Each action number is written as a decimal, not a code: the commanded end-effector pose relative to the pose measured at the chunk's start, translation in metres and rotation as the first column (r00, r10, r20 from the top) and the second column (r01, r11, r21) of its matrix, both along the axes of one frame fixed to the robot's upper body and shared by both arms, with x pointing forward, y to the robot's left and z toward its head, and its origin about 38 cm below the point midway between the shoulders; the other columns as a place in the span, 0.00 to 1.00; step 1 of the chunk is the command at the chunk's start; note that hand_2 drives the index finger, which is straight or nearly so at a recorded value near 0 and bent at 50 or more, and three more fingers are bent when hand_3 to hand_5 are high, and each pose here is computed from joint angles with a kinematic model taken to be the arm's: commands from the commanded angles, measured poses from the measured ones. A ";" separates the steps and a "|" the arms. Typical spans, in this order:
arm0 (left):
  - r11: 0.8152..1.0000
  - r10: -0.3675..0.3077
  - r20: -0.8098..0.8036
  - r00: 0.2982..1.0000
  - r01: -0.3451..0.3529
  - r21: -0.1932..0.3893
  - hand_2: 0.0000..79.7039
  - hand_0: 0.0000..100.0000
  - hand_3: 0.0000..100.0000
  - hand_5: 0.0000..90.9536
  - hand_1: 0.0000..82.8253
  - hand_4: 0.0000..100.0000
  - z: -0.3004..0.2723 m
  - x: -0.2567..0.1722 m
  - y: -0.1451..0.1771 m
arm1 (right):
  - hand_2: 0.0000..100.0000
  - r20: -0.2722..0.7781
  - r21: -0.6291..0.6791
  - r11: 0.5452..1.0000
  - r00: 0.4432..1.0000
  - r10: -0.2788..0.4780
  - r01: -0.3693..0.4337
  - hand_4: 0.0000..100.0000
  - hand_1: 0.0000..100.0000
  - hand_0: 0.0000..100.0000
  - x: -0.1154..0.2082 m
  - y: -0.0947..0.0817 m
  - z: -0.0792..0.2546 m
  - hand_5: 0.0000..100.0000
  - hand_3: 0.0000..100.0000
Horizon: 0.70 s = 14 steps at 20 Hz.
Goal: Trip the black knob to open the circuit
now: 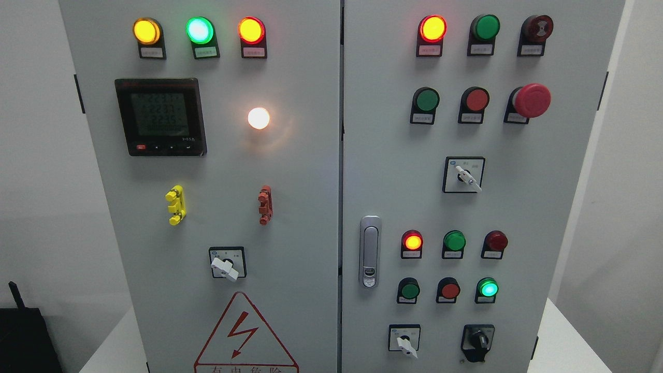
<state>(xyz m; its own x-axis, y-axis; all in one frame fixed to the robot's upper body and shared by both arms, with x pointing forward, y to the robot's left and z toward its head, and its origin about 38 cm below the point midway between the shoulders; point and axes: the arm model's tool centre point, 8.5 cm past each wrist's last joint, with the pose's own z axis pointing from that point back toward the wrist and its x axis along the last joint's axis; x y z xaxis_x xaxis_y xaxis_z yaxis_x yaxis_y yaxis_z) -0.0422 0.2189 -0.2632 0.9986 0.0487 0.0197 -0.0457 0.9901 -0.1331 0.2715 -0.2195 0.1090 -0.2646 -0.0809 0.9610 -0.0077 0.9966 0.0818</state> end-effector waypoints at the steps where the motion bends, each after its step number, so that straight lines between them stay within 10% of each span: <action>1: 1.000 -0.023 -0.002 1.000 0.023 -0.001 0.00 0.12 0.00 0.00 0.47 0.00 0.000 0.000 0.000 | 0.00 -0.002 0.003 1.000 1.000 0.010 -0.010 0.00 0.00 0.00 -0.006 0.003 -0.001 0.00 0.04; 14: 1.000 -0.023 0.000 1.000 0.023 -0.001 0.00 0.12 0.00 0.00 0.47 0.00 0.000 0.000 0.000 | 0.00 0.000 0.000 1.000 1.000 0.005 -0.005 0.00 0.00 0.00 -0.015 0.002 -0.004 0.00 0.01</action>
<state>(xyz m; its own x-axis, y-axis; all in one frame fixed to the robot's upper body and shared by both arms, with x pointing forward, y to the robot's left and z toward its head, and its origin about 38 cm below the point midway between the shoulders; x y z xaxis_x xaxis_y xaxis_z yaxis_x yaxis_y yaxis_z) -0.0419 0.2189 -0.2632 0.9986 0.0486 0.0231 -0.0451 0.9901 -0.1331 0.2602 -0.2177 0.1057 -0.2682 -0.0832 0.9598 -0.0124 0.9965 0.0829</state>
